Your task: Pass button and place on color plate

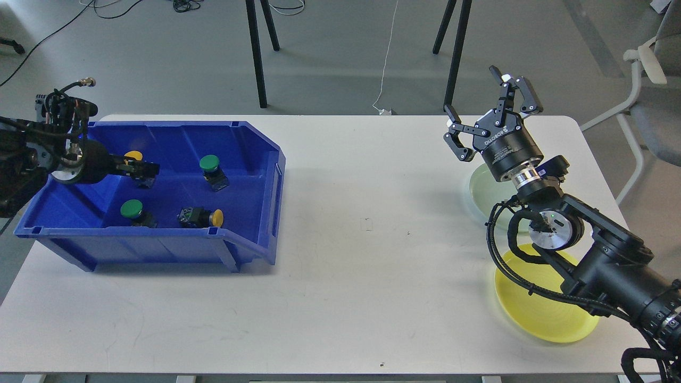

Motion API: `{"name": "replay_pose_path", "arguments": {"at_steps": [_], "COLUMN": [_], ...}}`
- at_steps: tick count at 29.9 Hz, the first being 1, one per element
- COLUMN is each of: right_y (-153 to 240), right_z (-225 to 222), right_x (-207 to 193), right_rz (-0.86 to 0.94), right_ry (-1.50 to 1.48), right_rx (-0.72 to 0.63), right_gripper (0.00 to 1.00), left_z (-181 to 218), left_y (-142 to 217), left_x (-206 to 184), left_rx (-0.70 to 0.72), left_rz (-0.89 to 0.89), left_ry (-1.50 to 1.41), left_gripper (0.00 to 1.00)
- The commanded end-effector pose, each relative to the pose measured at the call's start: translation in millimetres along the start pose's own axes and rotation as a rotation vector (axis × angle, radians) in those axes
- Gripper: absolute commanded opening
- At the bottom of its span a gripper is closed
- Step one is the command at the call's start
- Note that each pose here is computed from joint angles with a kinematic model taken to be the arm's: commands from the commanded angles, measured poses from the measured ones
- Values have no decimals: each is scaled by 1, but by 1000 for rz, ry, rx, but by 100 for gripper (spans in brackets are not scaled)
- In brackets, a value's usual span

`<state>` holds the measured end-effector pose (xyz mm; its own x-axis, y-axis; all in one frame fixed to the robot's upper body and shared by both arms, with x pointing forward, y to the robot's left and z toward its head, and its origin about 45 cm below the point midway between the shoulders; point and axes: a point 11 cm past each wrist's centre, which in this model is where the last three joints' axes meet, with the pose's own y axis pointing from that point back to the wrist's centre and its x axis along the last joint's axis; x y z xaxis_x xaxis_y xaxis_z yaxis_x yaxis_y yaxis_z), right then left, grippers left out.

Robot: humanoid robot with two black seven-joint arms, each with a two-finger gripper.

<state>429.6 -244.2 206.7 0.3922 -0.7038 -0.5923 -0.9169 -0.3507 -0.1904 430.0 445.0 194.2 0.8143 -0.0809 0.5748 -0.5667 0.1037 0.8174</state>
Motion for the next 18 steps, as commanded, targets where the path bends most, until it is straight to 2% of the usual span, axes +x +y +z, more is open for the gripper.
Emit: {"name": "replay_pose_path", "arguments": {"at_steps": [1,18], "right_y": [0,1], "right_z": [-1,0], "right_x": [-1,0], "right_rz": [-1,0], "right_ry": [-4,-7], "right_rx": [5,4], "right_gripper": [99,99], "left_z": [-4,-7], "left_y": [2,2], "left_x": [1,-1], "left_rx": [13,20], "left_rz": [1,1], "left_ry": [1,5], "left_gripper": [81,81]}}
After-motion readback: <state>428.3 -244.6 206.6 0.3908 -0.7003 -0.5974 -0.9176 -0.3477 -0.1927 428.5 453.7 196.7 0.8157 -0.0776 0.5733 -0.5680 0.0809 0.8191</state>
